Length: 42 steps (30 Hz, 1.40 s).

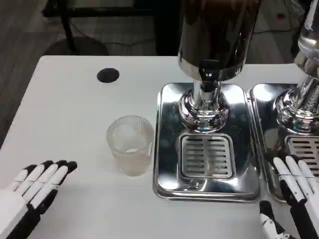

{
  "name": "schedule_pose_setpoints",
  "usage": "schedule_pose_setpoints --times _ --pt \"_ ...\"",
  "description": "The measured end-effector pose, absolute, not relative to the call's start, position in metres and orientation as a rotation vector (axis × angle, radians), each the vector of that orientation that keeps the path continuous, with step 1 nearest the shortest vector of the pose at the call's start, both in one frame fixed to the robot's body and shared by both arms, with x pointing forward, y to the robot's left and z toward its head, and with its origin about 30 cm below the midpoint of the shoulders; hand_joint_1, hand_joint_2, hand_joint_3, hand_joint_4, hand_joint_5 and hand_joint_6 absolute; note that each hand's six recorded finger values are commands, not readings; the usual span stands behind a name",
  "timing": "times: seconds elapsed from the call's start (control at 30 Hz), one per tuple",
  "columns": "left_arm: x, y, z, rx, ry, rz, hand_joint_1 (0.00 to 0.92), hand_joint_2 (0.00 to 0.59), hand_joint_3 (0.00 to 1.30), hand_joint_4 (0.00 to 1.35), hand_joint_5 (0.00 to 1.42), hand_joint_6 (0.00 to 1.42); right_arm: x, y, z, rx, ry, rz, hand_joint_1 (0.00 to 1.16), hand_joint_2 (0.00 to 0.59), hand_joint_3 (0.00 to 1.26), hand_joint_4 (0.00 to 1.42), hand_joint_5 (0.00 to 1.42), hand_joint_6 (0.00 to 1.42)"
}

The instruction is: Grasp the cup under the faucet to collect the drink, then remove the cup.

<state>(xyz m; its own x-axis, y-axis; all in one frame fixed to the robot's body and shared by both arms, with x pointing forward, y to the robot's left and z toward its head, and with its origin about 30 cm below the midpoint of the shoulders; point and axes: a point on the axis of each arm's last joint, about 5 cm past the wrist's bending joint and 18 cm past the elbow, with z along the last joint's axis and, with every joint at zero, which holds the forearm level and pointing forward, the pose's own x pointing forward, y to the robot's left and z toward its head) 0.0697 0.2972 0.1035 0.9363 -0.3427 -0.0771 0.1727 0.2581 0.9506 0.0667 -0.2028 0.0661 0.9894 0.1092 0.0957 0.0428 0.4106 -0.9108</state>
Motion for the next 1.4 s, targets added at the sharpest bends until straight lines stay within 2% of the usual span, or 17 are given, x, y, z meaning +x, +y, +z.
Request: schedule_pose_setpoints --times 0.43,0.63,0.9,1.3,1.4 --pt "0.07 0.297 0.102 1.245 -0.141 -0.345 0.0 0.11 0.0 0.0 0.0 0.0 0.067 -0.202 0.066 -1.134 -0.146 0.033 0.29 0.52 0.08 0.03 0.03 0.16" --pt "0.075 0.303 0.1 1.163 -0.124 -0.291 0.0 0.108 0.0 0.0 0.0 0.0 0.069 -0.199 0.066 -1.11 -0.145 0.016 0.29 0.524 0.09 0.04 0.04 0.16" --pt "0.096 0.31 0.097 1.082 -0.125 -0.203 0.0 0.081 0.0 0.0 0.0 0.06 0.072 -0.196 0.066 -1.097 -0.154 0.01 0.3 0.525 0.1 0.06 0.05 0.16" --pt "0.144 0.296 0.094 0.997 -0.093 -0.242 0.001 0.047 0.0 0.0 0.11 0.18 0.077 -0.188 0.066 -1.069 -0.175 0.003 0.31 0.517 0.15 0.1 0.06 0.18" --pt "0.159 0.291 0.093 0.967 -0.088 -0.249 0.035 0.04 0.0 0.0 0.12 0.19 0.079 -0.186 0.066 -1.069 -0.186 0.007 0.32 0.517 0.16 0.11 0.07 0.18"
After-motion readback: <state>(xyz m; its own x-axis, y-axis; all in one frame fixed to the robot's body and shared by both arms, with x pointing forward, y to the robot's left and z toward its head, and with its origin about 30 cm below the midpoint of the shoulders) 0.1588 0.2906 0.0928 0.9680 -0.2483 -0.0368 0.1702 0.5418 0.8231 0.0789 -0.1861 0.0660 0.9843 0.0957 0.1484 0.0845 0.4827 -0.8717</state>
